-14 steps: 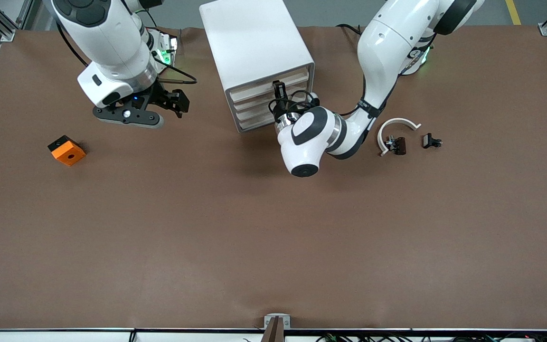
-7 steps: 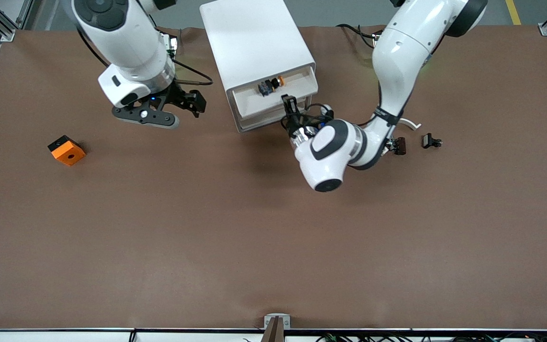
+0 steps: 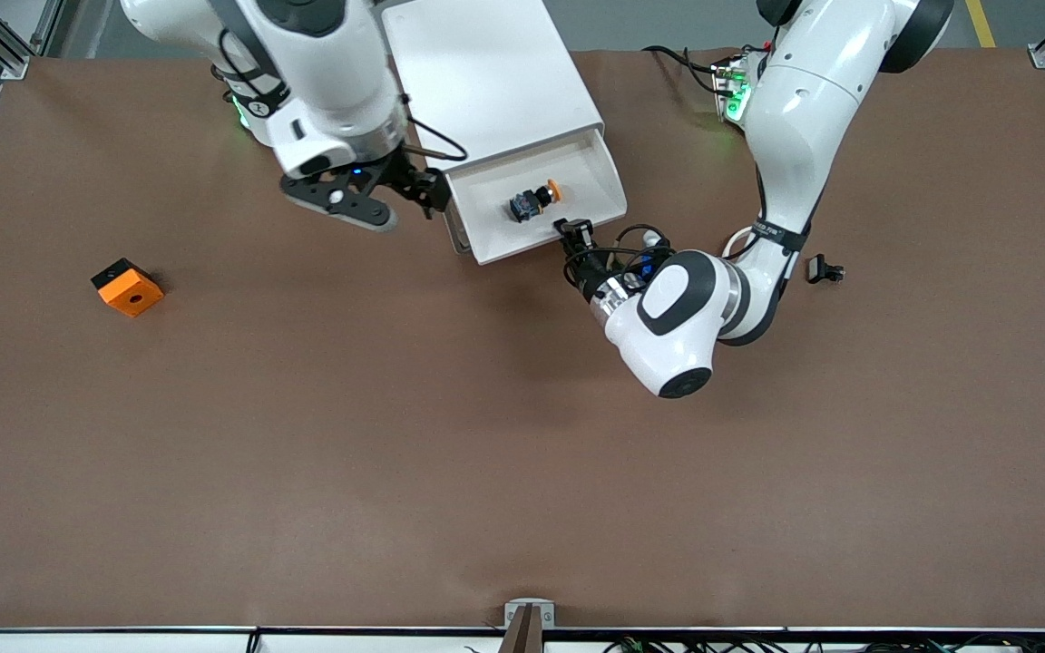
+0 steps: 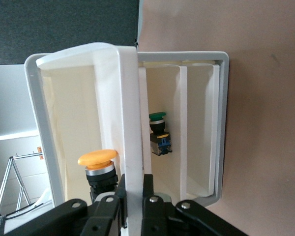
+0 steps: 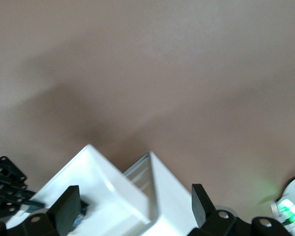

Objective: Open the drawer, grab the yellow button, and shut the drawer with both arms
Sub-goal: 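Grasp the drawer button with the right gripper while the left gripper withdraws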

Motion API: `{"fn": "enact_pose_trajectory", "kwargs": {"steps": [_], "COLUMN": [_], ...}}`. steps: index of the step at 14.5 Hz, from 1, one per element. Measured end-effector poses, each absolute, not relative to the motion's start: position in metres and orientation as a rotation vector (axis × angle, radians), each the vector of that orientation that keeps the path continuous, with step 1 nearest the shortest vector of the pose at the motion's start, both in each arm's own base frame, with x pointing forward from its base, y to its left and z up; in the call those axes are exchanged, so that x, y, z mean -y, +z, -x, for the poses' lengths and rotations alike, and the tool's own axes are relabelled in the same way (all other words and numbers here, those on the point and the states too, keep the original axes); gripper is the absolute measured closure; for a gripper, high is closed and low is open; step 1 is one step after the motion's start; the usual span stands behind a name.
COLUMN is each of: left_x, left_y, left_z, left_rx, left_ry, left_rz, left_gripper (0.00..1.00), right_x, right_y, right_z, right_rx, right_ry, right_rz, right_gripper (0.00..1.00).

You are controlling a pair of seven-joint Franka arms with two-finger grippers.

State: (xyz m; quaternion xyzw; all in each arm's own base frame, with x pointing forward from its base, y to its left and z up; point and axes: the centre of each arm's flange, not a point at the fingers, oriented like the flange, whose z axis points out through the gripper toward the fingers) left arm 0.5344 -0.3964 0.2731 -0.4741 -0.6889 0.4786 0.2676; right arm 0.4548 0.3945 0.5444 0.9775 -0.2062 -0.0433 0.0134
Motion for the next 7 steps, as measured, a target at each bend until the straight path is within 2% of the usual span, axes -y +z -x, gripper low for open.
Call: {"fn": "enact_pose_trajectory", "kwargs": {"steps": [3,5,6,7], "left_x": [0.386,0.381,0.378,0.372], "left_y": [0.275,0.274,0.274,0.274], "left_z": [-0.545,-0.554,-0.557,-0.562], "left_rx": [1.883,1.908,1.916,1.928], "left_ry": [1.3,1.323,1.33,1.335], "left_rz": [1.309,1.363,1.378,1.382], "left_gripper": [0.86,0.75,0.75,0.66], "right_x": [-0.445,-0.474,-0.484,-0.492], "right_y": [0.519,0.498,0.489,0.481], "right_z": [-0.426,-0.412,-0.409,-0.408], "right_rx": [0.787,0.905,0.962,1.011], "right_ry": [-0.132,-0.131,-0.13,-0.129], "right_rz": [-2.994,-2.944,-2.919,-2.899], "right_gripper": [0.0,0.0,0.0,0.0]}}
